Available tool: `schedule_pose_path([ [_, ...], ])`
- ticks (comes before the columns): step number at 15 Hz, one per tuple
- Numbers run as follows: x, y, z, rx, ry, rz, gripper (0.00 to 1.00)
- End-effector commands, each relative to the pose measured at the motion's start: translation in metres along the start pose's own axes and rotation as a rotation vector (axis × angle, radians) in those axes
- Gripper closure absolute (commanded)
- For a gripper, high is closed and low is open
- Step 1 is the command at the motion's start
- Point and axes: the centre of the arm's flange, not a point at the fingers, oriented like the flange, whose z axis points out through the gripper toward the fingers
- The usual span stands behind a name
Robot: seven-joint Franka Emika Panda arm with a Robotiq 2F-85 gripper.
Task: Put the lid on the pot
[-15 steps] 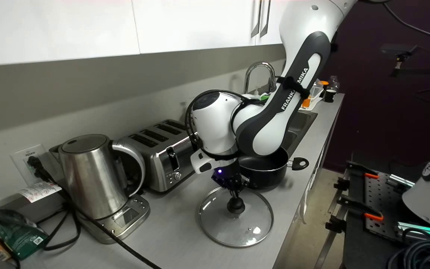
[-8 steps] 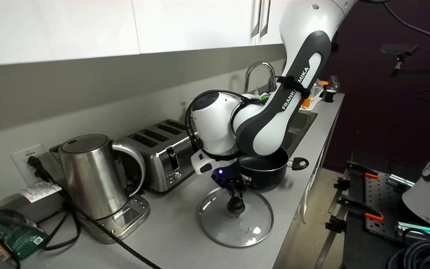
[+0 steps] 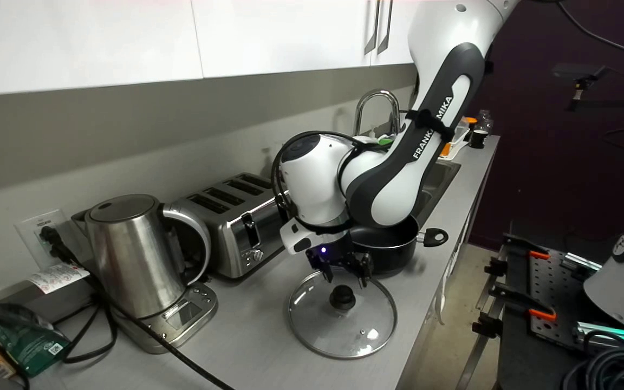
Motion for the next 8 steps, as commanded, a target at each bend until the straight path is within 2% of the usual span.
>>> schedule_pose_path([
  [1,-0.0035,-0.0091,-0.0003,0.012,-0.013,-0.027,0.00],
  [8,-0.0060,-0.0098,0.0089,0.028,-0.023,-0.038,0.00],
])
